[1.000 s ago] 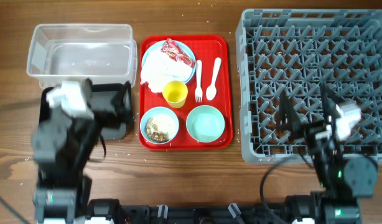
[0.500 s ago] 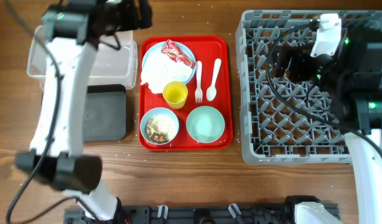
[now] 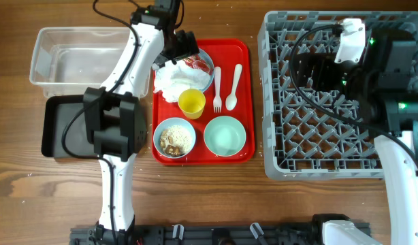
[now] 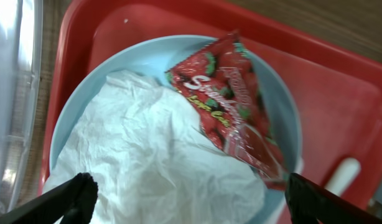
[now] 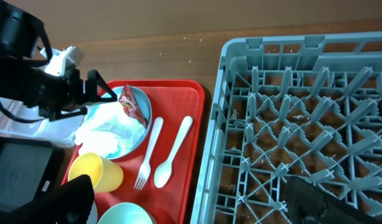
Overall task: Sort waste into correct bins and load items into the dishwasher rack
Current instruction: 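Reach the left gripper to the plate and grasp the white napkin, then carry the napkin with the left gripper and drop it in the clear bin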
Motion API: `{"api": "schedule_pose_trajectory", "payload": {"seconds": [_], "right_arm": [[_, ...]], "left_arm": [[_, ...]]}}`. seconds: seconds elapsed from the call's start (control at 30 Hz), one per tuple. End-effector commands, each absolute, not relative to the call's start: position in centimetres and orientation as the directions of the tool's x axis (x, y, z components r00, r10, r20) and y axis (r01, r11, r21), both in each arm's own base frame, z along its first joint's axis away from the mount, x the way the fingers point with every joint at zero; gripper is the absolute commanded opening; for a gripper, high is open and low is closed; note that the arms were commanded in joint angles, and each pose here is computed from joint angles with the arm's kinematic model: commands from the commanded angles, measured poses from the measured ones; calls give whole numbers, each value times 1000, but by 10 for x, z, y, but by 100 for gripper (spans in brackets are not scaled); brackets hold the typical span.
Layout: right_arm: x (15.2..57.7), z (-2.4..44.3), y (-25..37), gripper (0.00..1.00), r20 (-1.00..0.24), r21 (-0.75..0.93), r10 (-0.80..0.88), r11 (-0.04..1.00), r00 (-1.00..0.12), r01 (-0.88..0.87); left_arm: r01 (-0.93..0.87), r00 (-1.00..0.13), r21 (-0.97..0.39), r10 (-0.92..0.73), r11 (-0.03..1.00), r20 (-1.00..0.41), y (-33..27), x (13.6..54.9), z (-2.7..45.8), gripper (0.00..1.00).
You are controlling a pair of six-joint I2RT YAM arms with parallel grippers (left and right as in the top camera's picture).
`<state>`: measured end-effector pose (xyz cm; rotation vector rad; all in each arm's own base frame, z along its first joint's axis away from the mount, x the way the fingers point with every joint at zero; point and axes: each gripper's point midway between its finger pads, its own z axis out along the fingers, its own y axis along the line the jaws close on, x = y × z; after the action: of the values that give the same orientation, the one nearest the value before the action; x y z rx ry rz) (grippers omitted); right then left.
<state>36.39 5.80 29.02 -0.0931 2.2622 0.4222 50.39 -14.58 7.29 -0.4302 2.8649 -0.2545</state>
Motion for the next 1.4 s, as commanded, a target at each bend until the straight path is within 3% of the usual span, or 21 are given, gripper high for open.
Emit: {"api": "schedule_pose_trajectory", "payload": {"seconds": [0.0, 0.07, 0.3, 0.33, 0.37, 0.4, 0.43, 0.57, 0.73, 0.83, 0.97, 1.1, 1.13, 1.17, 1.2, 1.3, 1.37], "right_arm": [[369, 288, 62, 100, -729, 292, 79, 934, -680, -205], [372, 278, 62, 100, -702, 316, 103, 932, -705, -178], [375, 270, 62, 100, -683, 321, 103, 932, -723, -170], [375, 270, 62, 100, -683, 320, 103, 932, -723, -170], [375, 270, 62, 100, -683, 320, 103, 932, -724, -169], [374, 270, 62, 100, -680, 321, 103, 932, -726, -169], [373, 269, 62, 100, -677, 322, 103, 932, -728, -167], [373, 268, 62, 100, -676, 322, 103, 932, -730, -167], [373, 268, 62, 100, -676, 322, 103, 932, -730, -167], [374, 269, 62, 100, -679, 321, 103, 932, -727, -168], [374, 270, 62, 100, -681, 321, 103, 932, -725, -169], [374, 270, 62, 100, -681, 321, 103, 932, -725, -169], [374, 270, 62, 100, -681, 321, 103, 932, -725, -169], [374, 270, 62, 100, -681, 321, 103, 932, -725, -169], [374, 270, 62, 100, -681, 321, 103, 932, -725, -169], [374, 270, 62, 100, -682, 320, 102, 932, -724, -170], [375, 271, 62, 100, -685, 320, 103, 932, -722, -171]], "left_arm": [[-357, -908, -152, -380, 922, -175, -137, 503, 51, 93], [-360, -919, -118, -373, 926, -129, -137, 495, 31, 83], [-329, -944, -30, -330, 944, -19, -148, 455, -11, 70], [-324, -946, -18, -324, 946, -9, -148, 450, -17, 59], [-323, -947, -14, -323, 946, -4, -148, 447, -21, 41], [-323, -947, -10, -323, 946, 1, -147, 445, -23, 15], [-323, -946, -10, -323, 946, 2, -147, 445, -23, 4], [-260, -962, -58, -264, 964, -68, -151, 463, 17, 4], [-204, -913, -207, -263, 957, -312, -133, 489, 162, 4], [-248, -825, -214, -322, 945, -464, -72, 491, 234, 4], [-417, -755, -150, -433, 897, -493, 22, 502, 226, 4], [-520, -728, -128, -516, 845, -451, 83, 531, 158, 4], [-527, -740, -115, -521, 842, -426, 85, 534, 138, 16], [-531, -753, -101, -523, 841, -399, 86, 535, 120, 52], [-528, -760, -99, -521, 843, -388, 83, 535, 114, 71], [-442, -773, -153, -462, 884, -435, 69, 541, 146, 96], [-344, -789, -219, -408, 913, -460, 47, 542, 173, 96]]}}
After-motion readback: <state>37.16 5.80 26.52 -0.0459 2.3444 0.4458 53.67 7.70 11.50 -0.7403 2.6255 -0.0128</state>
